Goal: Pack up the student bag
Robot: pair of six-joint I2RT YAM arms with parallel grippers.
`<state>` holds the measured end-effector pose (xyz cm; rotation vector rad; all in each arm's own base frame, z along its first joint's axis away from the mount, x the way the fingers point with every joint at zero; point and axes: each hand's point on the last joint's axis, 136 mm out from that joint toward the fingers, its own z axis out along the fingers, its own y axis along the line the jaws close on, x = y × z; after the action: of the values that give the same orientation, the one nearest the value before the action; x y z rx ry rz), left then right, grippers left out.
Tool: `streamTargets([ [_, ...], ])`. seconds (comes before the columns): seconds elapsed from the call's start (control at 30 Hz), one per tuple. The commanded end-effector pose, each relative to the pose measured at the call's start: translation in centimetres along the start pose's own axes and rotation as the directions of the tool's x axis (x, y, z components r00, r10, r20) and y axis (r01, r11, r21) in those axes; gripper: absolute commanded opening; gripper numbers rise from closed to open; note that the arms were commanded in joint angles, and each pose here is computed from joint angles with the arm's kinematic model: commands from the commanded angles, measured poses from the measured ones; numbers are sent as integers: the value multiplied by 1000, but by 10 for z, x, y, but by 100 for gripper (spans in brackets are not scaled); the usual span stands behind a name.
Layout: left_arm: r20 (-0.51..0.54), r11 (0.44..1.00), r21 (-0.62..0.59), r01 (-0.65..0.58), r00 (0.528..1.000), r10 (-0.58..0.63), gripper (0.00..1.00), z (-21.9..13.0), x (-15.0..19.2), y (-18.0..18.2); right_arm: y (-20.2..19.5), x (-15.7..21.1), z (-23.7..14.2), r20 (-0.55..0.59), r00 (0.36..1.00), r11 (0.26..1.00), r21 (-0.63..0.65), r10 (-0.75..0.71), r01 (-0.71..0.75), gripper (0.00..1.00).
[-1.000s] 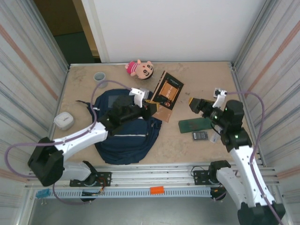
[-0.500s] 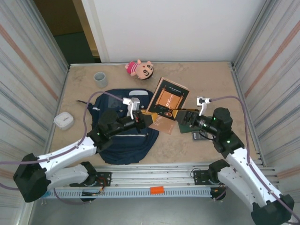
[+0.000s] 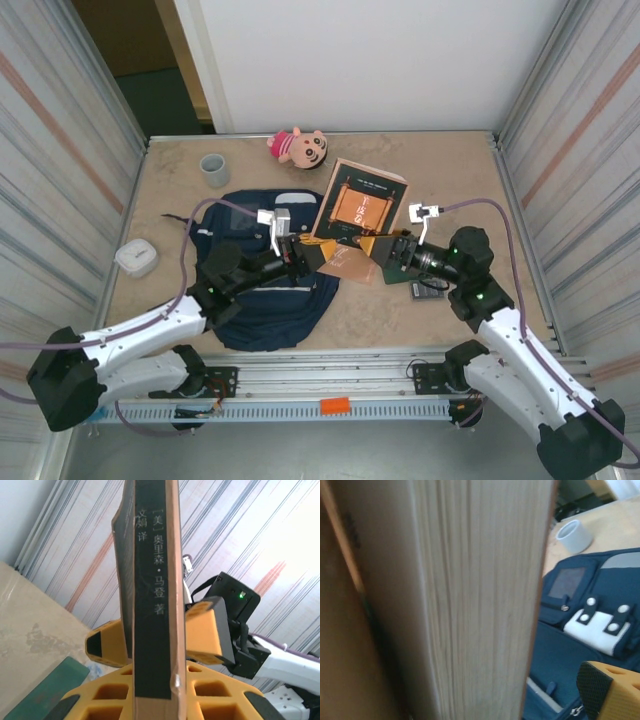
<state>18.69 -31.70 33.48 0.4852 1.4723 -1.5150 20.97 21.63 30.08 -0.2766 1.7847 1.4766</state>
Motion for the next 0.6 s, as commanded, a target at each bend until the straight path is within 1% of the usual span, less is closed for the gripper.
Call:
streamTargets([
  [0.0, 103, 991, 128, -43, 994, 30, 3, 3, -31, -34, 29, 5, -6, -29, 999, 992, -121, -28, 25, 99],
  [0.1, 103, 992, 118, -41, 994, 29, 3, 8, -32, -30, 38, 5, -12, -21, 999, 988, -146, -50, 46, 99],
  [0.17, 104, 996, 80, -38, 994, 29, 3, 10, -31, -22, 47, 6, -15, -18, 997, 983, -172, -70, 66, 100],
  [0.23, 111, 998, 55, -40, 993, 34, 3, 10, -32, -17, 56, 5, -19, -11, 996, 976, -197, -93, 89, 97],
  [0.3, 108, 999, 30, -44, 993, 40, 3, 10, -30, -12, 62, 3, -22, -3, 994, 972, -210, -112, 109, 92],
  [0.43, 95, 998, -37, -46, 994, 49, 3, 9, -26, 1, 66, -2, -24, 24, 990, 971, -193, -141, 143, 75],
  [0.53, 81, 997, -57, -44, 996, 48, 3, 10, -21, 6, 62, -7, -22, 37, 990, 976, -168, -136, 140, 64],
  [0.57, 73, 998, -55, -43, 996, 47, 3, 10, -20, 6, 60, -8, -20, 39, 991, 978, -160, -131, 135, 61],
])
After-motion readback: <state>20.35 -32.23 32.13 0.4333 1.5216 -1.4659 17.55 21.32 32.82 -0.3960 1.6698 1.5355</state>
